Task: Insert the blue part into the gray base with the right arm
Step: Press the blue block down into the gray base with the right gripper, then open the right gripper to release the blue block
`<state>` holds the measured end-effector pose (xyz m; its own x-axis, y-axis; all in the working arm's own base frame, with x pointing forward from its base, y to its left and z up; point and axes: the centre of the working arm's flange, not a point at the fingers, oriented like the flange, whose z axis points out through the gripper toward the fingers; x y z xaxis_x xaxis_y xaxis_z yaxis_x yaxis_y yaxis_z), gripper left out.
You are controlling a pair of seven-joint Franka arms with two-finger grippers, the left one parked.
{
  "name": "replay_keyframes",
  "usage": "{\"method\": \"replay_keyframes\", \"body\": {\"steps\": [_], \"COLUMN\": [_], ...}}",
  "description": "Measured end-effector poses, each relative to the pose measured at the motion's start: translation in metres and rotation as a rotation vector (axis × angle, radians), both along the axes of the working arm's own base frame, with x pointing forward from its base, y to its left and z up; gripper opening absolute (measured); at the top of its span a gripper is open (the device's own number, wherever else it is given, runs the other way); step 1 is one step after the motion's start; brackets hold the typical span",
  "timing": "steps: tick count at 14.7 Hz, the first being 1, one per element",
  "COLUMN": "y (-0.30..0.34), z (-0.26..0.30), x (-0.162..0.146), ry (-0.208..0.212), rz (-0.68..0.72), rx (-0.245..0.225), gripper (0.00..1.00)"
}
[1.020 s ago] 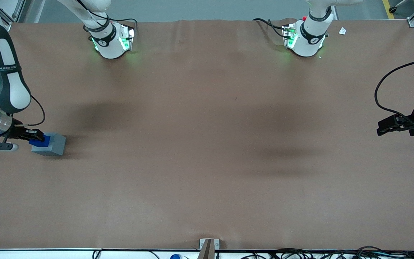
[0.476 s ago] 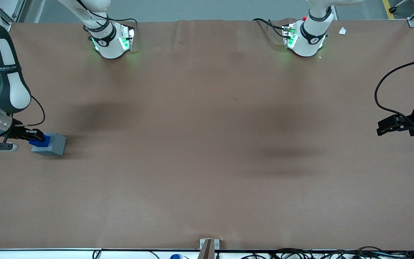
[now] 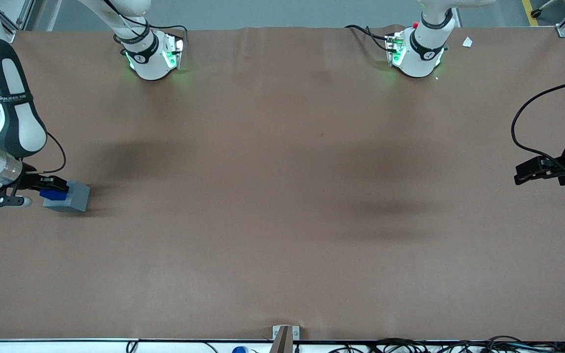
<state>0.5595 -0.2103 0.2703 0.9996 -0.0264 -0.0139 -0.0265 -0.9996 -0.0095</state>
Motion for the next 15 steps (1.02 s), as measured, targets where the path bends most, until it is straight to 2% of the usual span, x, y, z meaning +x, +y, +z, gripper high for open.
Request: {"method": "replay_keyframes", "body": {"steps": [5,9,15], "y": [0.001,0.013,0.069], "z": [0.009,0.057,0.166], "x": [0.002,0.008,0.005], "ry": [-0.008,-0.008,-0.076], "rz": [0.003,0.026,0.066], "rx": [-0.002,0.003,-0.010], "gripper": [1.00,1.00,1.00]}}
